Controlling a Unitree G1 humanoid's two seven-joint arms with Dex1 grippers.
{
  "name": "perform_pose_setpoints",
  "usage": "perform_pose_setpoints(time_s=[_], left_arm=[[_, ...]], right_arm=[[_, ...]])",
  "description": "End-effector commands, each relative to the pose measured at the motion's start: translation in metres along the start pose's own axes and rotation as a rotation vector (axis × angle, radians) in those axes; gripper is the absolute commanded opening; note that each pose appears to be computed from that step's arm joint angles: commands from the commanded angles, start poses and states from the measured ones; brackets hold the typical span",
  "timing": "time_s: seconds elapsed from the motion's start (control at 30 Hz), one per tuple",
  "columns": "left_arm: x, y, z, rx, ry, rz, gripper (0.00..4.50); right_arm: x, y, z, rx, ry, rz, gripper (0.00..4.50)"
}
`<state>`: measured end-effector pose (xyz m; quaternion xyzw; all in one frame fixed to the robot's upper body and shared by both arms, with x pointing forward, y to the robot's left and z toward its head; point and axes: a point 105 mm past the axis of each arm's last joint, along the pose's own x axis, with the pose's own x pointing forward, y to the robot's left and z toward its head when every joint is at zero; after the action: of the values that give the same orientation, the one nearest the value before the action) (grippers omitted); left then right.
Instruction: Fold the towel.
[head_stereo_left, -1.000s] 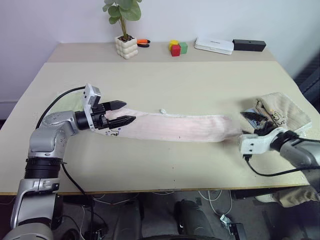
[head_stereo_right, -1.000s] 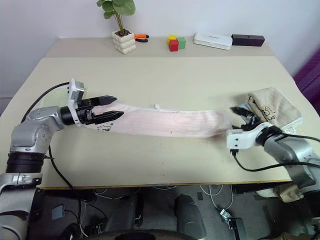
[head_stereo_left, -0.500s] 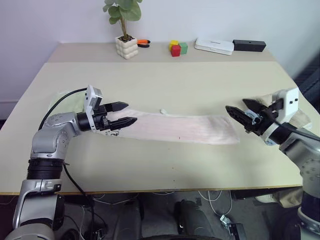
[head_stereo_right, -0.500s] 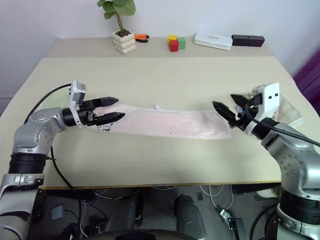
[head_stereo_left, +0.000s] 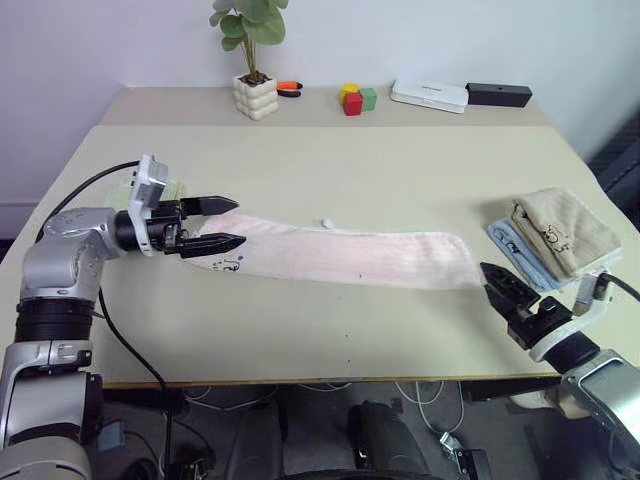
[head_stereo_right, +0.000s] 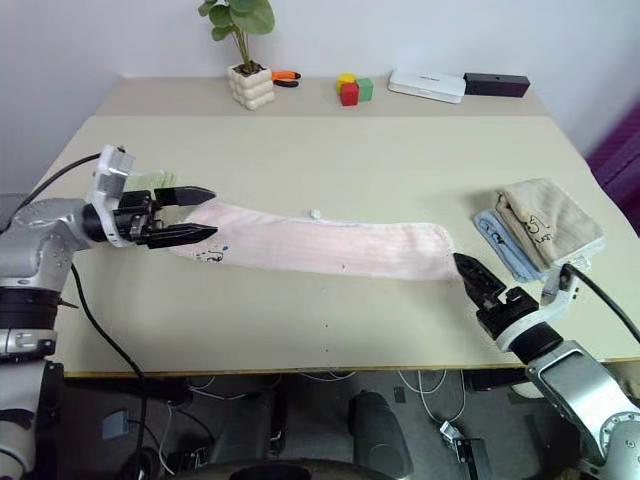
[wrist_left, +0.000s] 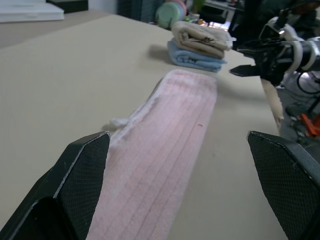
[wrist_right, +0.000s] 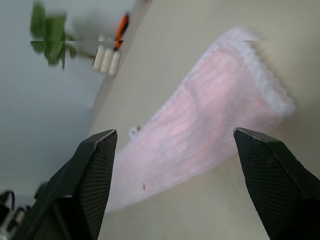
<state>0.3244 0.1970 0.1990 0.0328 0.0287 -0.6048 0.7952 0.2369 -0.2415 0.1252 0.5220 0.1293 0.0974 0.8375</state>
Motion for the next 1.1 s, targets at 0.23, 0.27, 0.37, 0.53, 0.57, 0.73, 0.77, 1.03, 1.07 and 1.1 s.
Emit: perform_pose_setpoints(time_s=[0.23, 0.27, 0.37, 0.53, 0.57, 0.73, 0.77, 1.03, 1.07, 1.1], left_arm=[[-0.013, -0.012, 0.011, 0.047, -0.007, -0.093, 4.5], [-0.014, -0.011, 0.011, 0.047, -0.004, -0.092, 4.5], [-0.015, -0.013, 0.009, 0.056, 0.009, -0.096, 4.5], [-0.014, -0.02, 0.013, 0.064, -0.022, -0.13, 4.5], [-0.014, -0.022, 0.014, 0.07, -0.022, -0.139, 4.5], [-0.019, -0.03, 0.014, 0.052, -0.028, -0.167, 4.5], [-0.019, -0.031, 0.014, 0.05, -0.03, -0.17, 4.5], [-0.02, -0.032, 0.015, 0.052, -0.037, -0.17, 4.5], [-0.02, -0.031, 0.015, 0.053, -0.039, -0.169, 4.5], [-0.019, -0.031, 0.015, 0.054, -0.04, -0.169, 4.5]], right_arm=[[0.01, -0.002, -0.019, 0.148, 0.008, -0.037, 3.75], [0.011, -0.003, -0.02, 0.155, 0.009, -0.043, 3.75], [0.015, -0.007, -0.022, 0.172, 0.0, -0.067, 3.75], [0.02, -0.014, -0.019, 0.19, -0.03, -0.093, 3.75], [0.02, -0.017, -0.018, 0.187, -0.037, -0.1, 3.75], [0.026, -0.04, -0.009, 0.166, -0.069, -0.167, 3.75], [0.028, -0.042, -0.008, 0.163, -0.075, -0.171, 3.75], [0.052, -0.03, -0.009, 0.163, -0.093, -0.156, 3.75], [0.055, -0.029, -0.009, 0.169, -0.1, -0.162, 3.75], [0.057, -0.029, -0.01, 0.173, -0.105, -0.165, 3.75]])
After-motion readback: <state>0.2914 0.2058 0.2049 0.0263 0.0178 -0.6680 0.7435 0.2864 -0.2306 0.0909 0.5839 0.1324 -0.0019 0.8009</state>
